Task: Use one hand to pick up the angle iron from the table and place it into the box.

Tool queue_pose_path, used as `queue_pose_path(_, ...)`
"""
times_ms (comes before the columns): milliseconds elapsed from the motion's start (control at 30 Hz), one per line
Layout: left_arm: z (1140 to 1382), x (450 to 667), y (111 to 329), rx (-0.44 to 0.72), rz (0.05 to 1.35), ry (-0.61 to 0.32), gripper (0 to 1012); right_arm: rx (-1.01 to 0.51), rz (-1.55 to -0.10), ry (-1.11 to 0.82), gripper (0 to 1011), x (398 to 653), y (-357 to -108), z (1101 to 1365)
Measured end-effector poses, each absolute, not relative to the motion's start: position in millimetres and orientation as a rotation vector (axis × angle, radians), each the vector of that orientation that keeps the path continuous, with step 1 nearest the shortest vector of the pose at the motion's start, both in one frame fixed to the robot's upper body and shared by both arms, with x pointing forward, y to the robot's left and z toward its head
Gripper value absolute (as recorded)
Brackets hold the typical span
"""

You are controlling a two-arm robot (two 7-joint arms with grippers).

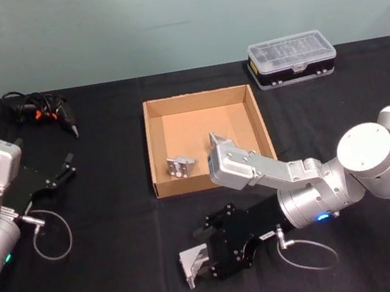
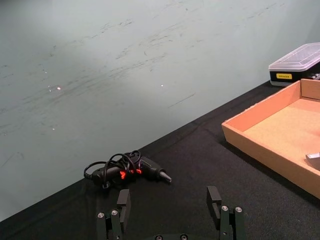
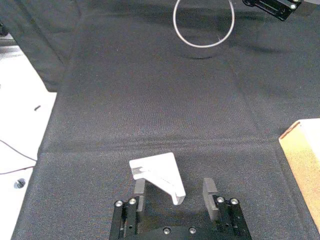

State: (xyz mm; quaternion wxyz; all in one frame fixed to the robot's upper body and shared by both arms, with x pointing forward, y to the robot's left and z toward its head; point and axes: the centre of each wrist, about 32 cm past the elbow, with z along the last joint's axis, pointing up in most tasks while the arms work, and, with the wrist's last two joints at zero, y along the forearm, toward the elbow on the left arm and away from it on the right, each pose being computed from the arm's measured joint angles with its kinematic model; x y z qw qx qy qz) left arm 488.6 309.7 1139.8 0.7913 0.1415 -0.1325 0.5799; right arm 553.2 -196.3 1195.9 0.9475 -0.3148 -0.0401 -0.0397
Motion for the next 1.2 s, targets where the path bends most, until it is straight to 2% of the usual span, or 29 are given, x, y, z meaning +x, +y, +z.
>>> queue_pose_path(100,1139.8,488.6,309.7,0.304,1.248,-0.285,1000,-0.641,-0.081,-0.081,682,553.1,-196.4,1195.6)
queue_pose_path(467,1139.8,488.6,309.7,0.304,1.248,-0.285,1000,-0.64,-0.082,-0.079,306,551.6,-196.2,1193.8)
queue_pose_path(533,1139.8,488.6,309.7,0.304,1.248,-0.285,1000,-0.639,-0.082,-0.077,274,551.4,-195.8,1192.9)
queue_pose_path(567,1139.7,488.6,309.7,0.304,1.248,-0.285,1000,-0.639,-0.082,-0.077,205,551.4,-195.6,1192.7)
queue_pose_path(633,1139.8,488.6,309.7,0.304,1.248,-0.285,1000,-0.64,-0.082,-0.076,168,551.4,-195.3,1192.2)
queue_pose_path(667,1139.8,488.6,309.7,0.304,1.248,-0.285,1000,-0.64,-0.082,-0.076,112,551.4,-195.2,1191.9)
queue_pose_path(800,1139.8,488.6,309.7,0.304,1.248,-0.285,1000,-0.641,-0.082,-0.076,61,550.7,-194.8,1190.7)
queue_pose_path(1200,1139.8,488.6,309.7,0.304,1.248,-0.285,1000,-0.606,-0.133,-0.096,61,544.7,-198.5,1197.2)
